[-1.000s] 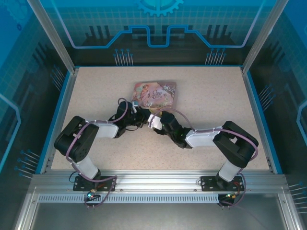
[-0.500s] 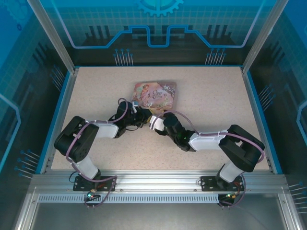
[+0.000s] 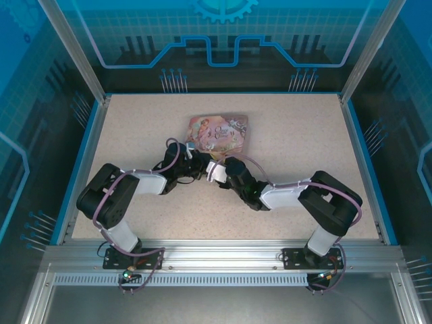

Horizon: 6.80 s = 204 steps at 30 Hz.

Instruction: Unlock a padlock with a key

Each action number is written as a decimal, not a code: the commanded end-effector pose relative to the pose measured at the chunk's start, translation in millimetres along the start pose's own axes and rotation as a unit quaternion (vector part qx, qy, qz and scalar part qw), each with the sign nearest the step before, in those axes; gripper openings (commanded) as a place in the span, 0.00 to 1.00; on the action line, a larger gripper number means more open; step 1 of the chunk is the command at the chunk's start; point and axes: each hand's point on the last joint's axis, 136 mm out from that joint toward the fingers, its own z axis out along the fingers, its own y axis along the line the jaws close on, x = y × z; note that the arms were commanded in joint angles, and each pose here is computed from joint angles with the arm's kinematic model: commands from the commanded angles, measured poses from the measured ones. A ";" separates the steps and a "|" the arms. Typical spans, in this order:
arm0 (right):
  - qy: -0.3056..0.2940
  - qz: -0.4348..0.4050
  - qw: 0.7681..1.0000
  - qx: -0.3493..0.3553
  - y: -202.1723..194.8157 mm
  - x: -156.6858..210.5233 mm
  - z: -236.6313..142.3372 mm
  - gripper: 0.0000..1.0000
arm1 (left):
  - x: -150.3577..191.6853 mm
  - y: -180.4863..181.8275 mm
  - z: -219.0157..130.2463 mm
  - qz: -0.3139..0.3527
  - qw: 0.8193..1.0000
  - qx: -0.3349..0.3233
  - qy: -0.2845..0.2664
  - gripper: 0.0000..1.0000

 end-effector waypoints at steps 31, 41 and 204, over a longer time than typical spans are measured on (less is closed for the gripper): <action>-0.022 0.040 0.998 -0.052 -0.3 -11.1 4.7 0.00 | 17.1 -7.0 -4.2 -0.028 0.999 0.010 0.041 0.00; -0.033 0.229 0.933 -0.275 36.5 -35.0 -17.1 0.00 | 19.2 -0.7 -2.5 -0.016 0.999 0.004 0.045 0.00; 0.010 0.713 0.666 -0.219 55.9 73.8 47.3 0.33 | -76.9 -58.1 20.9 0.214 0.973 -0.076 0.041 0.66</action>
